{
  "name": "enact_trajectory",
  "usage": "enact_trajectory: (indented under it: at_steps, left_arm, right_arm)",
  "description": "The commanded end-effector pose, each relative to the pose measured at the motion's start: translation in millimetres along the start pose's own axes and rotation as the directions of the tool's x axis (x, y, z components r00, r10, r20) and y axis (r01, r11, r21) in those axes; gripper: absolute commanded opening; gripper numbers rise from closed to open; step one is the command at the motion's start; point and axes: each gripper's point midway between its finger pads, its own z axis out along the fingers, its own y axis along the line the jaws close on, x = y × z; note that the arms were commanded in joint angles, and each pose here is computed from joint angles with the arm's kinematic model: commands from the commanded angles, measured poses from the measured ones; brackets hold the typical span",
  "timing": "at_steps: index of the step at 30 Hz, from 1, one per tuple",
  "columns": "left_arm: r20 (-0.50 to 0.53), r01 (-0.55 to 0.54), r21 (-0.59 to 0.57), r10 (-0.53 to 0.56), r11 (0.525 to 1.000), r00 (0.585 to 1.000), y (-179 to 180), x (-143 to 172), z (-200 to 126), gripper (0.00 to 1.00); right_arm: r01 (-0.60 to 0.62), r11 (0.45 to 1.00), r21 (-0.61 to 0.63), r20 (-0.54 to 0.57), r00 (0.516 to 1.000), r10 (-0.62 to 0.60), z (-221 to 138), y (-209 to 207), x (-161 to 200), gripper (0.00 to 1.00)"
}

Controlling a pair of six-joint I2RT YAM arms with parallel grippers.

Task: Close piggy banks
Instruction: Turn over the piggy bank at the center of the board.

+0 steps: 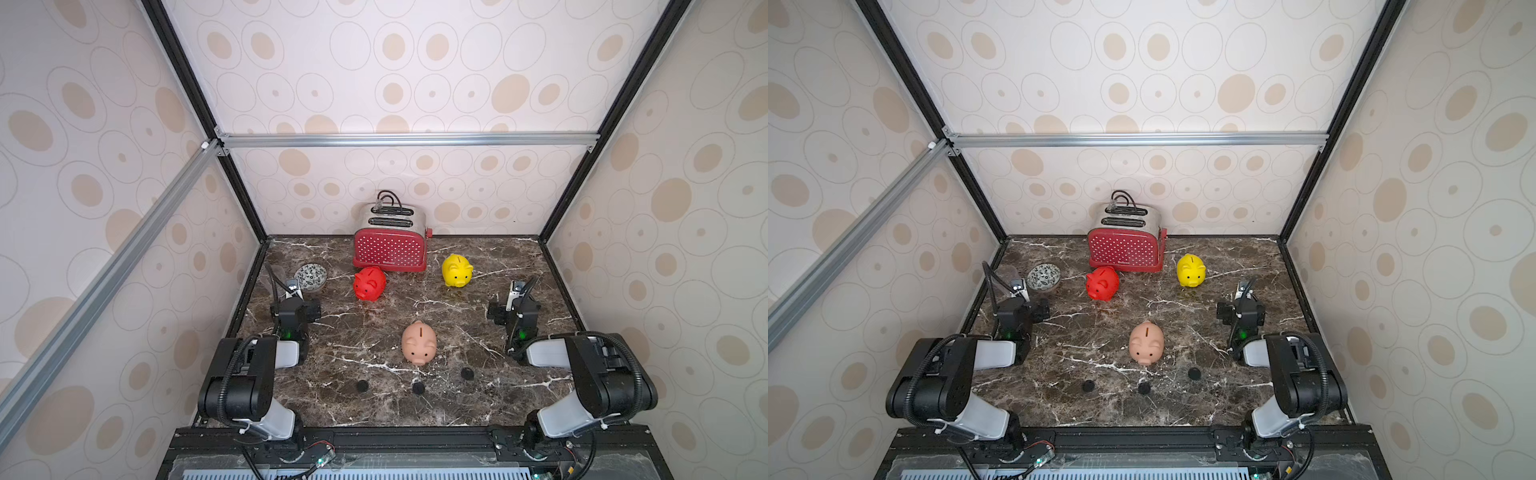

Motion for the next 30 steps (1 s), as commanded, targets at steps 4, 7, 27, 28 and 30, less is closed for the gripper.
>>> enact_trajectory:
  at_steps: [4, 7, 27, 28, 30]
  left_arm:
    - [0.022, 0.011, -0.011, -0.011, 1.000, 1.000, 3, -7, 0, 0.99]
    - [0.022, 0.011, -0.011, -0.011, 1.000, 1.000, 3, -7, 0, 0.99]
    - [0.026, 0.018, -0.064, -0.017, 0.998, 1.000, 10, -12, -2, 0.99]
    - [0.028, 0.021, -0.109, -0.018, 0.994, 0.999, 17, -18, -6, 0.99]
    - [0.022, 0.018, -0.162, -0.015, 0.987, 1.000, 25, -33, -19, 1.00]
  right_arm:
    - [-0.012, 1.000, 0.008, 0.025, 1.000, 0.012, -3, -1, -6, 1.00]
    - [-0.012, 1.000, 0.009, 0.025, 1.000, 0.011, -3, -1, -6, 1.00]
    - [-0.012, 1.000, 0.008, 0.027, 1.000, 0.012, -3, -1, -6, 1.00]
    - [-0.012, 1.000, 0.007, 0.026, 1.000, 0.012, -3, -1, -6, 1.00]
    - [-0.003, 1.000, 0.006, 0.067, 0.998, 0.003, -7, 0, -16, 1.00]
